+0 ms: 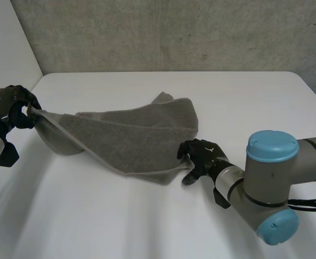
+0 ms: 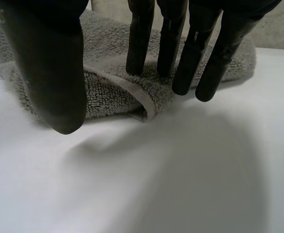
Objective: Fold the towel.
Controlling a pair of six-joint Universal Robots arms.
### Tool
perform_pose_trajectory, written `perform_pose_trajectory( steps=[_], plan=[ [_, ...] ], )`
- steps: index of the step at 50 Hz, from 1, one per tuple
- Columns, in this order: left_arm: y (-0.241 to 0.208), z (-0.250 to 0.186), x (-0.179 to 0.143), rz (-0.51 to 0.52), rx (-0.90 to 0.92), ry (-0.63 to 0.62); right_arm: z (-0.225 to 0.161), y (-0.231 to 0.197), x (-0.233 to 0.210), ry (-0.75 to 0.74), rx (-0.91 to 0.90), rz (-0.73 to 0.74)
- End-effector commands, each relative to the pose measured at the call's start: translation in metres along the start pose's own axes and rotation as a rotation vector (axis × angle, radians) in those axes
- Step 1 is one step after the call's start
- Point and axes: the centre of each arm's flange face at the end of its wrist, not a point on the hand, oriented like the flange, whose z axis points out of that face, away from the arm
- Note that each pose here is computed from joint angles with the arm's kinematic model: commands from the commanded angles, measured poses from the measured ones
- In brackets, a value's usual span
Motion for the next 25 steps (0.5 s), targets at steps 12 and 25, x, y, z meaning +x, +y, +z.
perform_pose_trajectory(
  steps=[12, 25],
  plan=[
    [0.0, 0.0, 0.0, 0.0, 0.002, -0.001, 0.032, -0.017, -0.002, 0.028, 0.09, -0.027],
    [-0.061, 0.045, 0.015, 0.017, 0.236, 0.086, 0.041, -0.242, -0.01, 0.18, 0.7, -0.589]
  ],
)
